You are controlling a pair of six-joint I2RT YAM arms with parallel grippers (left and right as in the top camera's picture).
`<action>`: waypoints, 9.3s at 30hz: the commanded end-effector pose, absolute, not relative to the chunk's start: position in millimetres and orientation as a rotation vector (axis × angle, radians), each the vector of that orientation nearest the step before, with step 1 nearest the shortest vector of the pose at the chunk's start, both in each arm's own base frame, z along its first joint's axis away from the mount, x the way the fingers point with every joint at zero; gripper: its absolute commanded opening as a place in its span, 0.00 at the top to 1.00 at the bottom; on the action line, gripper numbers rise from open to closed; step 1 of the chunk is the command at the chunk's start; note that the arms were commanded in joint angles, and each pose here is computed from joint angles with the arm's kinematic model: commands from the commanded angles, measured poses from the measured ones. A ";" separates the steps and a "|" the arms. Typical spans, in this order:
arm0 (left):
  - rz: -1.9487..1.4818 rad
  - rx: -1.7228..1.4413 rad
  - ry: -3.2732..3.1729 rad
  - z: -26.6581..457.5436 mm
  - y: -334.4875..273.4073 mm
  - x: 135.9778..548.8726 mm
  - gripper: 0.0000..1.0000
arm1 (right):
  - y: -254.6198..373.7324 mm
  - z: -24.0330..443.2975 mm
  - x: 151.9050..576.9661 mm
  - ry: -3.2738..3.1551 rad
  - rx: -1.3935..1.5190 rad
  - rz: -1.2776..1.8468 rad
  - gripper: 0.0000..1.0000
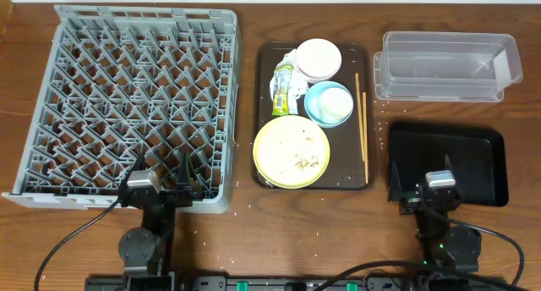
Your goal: Sort waste into correct bins and load items into the dishwasher
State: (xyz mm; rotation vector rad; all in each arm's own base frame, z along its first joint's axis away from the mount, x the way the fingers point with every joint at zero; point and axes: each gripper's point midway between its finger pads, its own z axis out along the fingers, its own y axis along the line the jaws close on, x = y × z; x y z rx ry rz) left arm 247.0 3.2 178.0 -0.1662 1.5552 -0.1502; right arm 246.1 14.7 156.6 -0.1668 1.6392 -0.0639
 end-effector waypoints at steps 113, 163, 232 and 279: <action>0.718 -0.756 2.084 338.2 238.4 326.3 0.06 | -33.3 434.5 179.2 0.773 0.132 -0.254 0.01; 0.718 -0.756 2.084 338.2 238.4 326.3 0.06 | 280.3 274.8 508.6 2.007 -0.687 0.600 0.01; 0.718 -0.756 2.084 338.2 238.4 326.3 0.06 | 270.0 58.6 480.9 2.664 -0.505 0.235 0.99; 0.718 -0.756 2.084 338.2 238.4 326.3 0.06 | -107.6 162.2 514.7 1.821 1.840 0.154 0.76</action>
